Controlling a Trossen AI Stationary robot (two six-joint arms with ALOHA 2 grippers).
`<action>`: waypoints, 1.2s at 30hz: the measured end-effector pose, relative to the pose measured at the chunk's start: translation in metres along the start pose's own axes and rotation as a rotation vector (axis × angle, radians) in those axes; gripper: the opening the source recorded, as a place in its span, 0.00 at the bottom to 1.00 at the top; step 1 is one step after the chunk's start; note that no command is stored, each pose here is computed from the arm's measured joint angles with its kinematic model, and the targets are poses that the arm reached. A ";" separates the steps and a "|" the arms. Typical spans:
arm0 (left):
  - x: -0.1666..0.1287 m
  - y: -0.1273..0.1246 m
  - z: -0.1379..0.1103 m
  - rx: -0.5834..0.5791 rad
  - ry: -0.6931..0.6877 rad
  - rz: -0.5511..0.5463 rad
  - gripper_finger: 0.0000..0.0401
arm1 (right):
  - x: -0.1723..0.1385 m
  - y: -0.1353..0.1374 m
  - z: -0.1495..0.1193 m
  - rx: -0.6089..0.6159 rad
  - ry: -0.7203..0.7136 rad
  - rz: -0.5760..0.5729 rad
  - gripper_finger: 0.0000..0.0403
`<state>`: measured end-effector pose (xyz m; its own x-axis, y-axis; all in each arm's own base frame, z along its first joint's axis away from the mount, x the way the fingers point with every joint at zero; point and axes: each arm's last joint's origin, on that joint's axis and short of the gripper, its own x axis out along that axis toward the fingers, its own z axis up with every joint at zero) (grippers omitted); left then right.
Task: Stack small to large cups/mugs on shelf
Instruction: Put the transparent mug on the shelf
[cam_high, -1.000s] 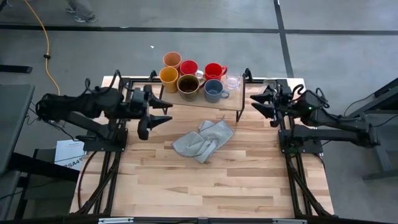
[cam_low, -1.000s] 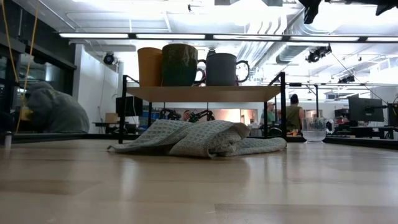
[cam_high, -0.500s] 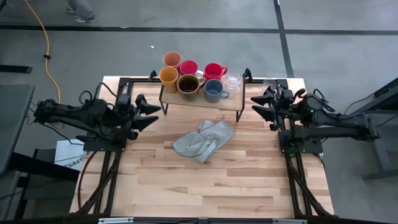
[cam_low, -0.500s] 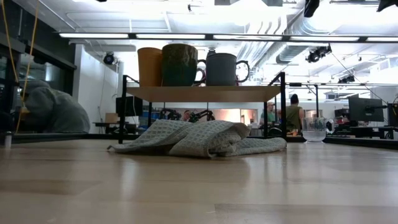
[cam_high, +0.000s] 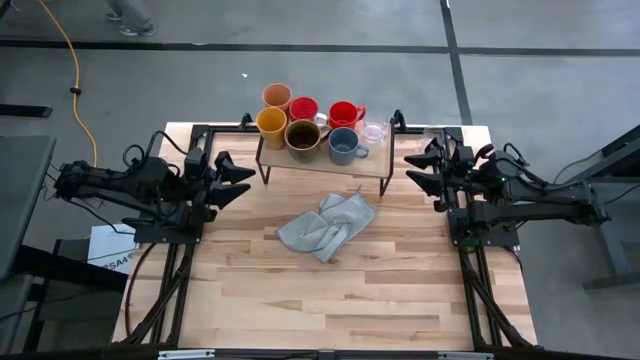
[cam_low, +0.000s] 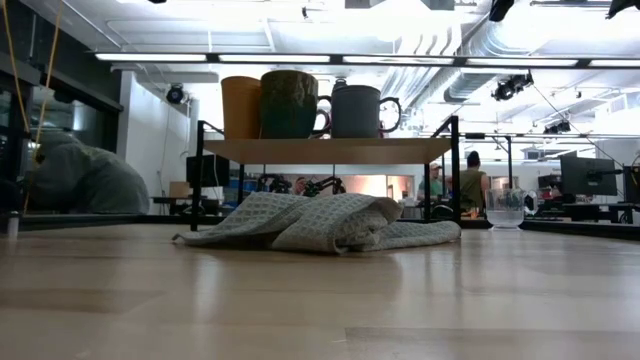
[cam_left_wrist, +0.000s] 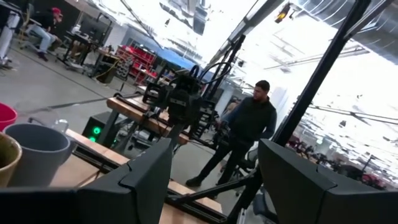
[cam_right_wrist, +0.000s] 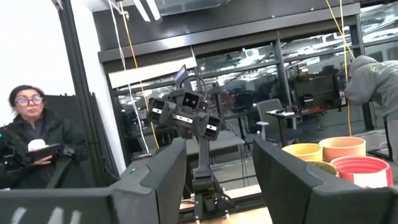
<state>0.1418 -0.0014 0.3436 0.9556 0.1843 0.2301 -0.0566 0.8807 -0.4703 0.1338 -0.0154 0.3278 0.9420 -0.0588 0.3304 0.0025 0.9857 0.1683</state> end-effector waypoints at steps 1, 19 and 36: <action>0.000 0.000 0.000 0.001 0.001 0.000 0.56 | 0.000 0.000 0.000 0.001 0.000 0.000 0.44; 0.000 0.001 -0.001 0.009 0.006 0.019 0.56 | 0.017 -0.015 -0.007 -0.025 0.201 -0.445 0.44; 0.000 0.001 -0.001 0.010 0.006 0.019 0.56 | 0.025 -0.123 -0.006 0.280 0.999 -1.460 0.44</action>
<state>0.1421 -0.0011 0.3423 0.9561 0.1981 0.2160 -0.0774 0.8814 -0.4660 0.1594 -0.1370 0.3098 0.0549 -0.5576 -0.8283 0.9846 0.1683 -0.0481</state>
